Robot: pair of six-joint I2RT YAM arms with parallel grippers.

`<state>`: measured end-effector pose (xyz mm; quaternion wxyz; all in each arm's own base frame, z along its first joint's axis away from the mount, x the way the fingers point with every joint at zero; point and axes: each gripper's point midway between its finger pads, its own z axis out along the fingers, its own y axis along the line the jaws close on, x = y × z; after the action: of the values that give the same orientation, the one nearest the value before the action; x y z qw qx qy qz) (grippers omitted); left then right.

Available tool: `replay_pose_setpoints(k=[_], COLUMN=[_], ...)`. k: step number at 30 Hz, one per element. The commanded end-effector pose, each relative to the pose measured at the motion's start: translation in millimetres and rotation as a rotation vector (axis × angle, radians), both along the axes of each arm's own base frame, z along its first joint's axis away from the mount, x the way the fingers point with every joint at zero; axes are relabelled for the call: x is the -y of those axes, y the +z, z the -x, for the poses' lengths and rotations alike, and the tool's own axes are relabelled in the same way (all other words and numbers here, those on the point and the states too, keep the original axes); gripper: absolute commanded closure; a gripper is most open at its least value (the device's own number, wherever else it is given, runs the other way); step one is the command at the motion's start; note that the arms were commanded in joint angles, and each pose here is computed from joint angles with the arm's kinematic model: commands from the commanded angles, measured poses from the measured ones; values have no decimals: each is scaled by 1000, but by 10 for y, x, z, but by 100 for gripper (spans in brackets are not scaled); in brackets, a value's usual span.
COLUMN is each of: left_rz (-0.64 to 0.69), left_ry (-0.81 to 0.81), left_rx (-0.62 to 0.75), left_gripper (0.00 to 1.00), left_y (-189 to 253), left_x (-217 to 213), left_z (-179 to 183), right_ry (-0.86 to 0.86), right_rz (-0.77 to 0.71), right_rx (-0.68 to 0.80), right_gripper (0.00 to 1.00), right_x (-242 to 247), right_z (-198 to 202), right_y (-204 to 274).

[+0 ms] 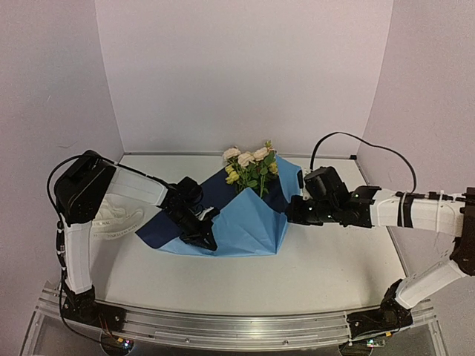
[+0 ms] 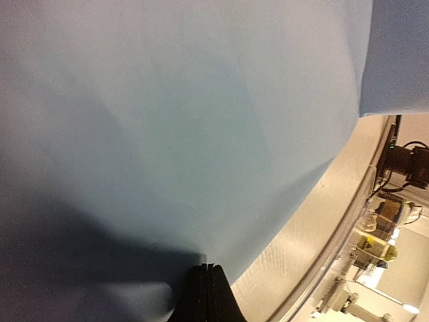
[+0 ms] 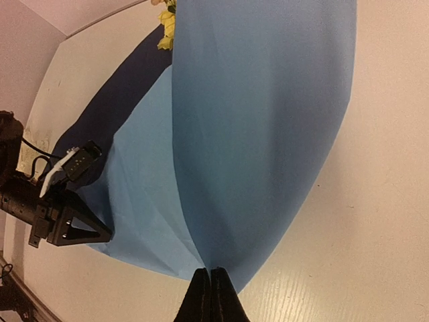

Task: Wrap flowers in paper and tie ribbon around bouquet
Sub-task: Fold the one-fourth-folded wrapping paper at the center of the board.

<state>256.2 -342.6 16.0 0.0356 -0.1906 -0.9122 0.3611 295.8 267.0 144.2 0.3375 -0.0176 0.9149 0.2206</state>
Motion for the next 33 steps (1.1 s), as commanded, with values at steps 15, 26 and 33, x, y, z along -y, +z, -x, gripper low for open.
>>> replay_pose_setpoints(k=[15,26,33], left_rz=[56,221,319], left_ry=[108,285,337], left_rx=[63,175,202], left_gripper=[100,71,49], left_y=[124,1060,1341], left_x=[147,-26,164], left_z=[-320,-961,-1432], right_ry=[235,257,267], right_rz=[-204,-191,-180], right_rx=[-184,-229,-242], right_gripper=[100,100,100], right_x=[-1255,-1447,-1464], right_z=[-305,-410,-409], right_y=[-286,-586,-679])
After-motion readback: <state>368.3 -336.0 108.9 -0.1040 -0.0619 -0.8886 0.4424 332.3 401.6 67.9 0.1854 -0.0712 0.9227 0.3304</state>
